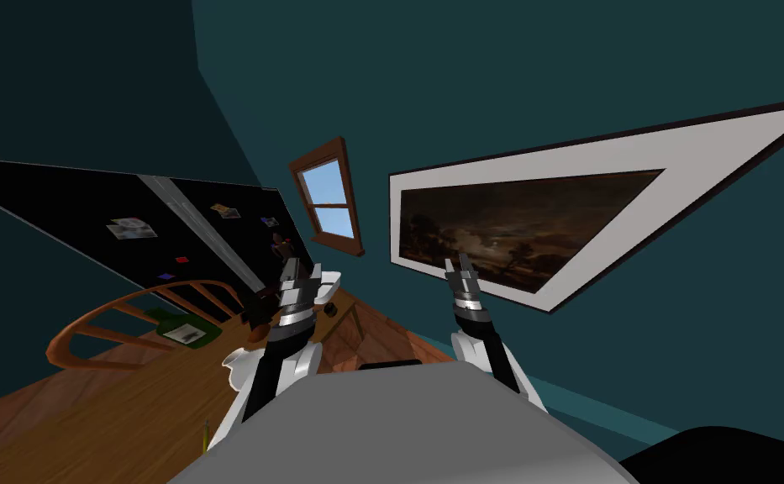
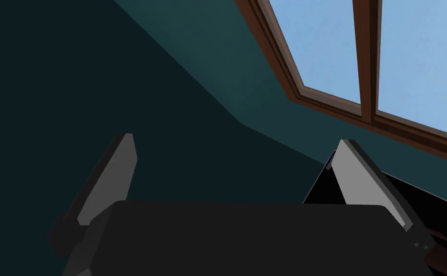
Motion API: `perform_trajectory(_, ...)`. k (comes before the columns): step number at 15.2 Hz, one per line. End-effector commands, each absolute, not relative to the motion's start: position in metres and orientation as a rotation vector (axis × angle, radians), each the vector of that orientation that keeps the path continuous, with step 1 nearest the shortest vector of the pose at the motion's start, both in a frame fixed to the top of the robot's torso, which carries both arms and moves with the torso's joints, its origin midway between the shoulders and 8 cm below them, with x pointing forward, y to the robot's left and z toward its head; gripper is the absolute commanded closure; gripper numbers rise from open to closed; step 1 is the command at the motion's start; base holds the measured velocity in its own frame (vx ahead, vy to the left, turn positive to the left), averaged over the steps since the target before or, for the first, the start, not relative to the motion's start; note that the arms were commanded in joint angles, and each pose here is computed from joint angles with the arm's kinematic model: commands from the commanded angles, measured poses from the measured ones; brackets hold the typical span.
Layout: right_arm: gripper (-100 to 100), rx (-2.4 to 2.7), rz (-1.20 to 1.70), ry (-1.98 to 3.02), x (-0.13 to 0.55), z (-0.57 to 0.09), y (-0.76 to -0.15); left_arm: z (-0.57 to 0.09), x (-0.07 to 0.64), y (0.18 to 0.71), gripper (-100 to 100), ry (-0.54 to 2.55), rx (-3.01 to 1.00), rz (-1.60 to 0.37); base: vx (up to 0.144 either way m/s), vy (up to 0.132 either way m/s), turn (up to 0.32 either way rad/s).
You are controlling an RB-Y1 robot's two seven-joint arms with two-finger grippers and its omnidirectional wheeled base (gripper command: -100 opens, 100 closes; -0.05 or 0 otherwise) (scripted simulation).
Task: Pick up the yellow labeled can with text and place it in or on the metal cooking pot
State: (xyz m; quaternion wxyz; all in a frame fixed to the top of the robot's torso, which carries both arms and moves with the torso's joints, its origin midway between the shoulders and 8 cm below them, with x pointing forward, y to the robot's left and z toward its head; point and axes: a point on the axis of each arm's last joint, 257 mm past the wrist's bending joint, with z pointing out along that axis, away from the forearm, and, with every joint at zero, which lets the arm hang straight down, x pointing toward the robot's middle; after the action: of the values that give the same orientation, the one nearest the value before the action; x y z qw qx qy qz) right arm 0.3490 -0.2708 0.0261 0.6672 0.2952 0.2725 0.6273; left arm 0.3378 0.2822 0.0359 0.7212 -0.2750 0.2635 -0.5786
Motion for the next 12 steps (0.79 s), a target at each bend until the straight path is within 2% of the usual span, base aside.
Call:
perform_trajectory(1,0,0.666,1.415,0.615,0.349,0.026,-0.271,0.027,0.343,0.279,-100,0.618,-0.595,-1.269,-0.015,0.006,0.053)
perform_trajectory(12,0,0.666,1.415,0.615,0.349,0.026,-0.271,-0.043,0.375,0.274,-100,0.792,-0.561,-1.168,-0.04,0.026,0.058)
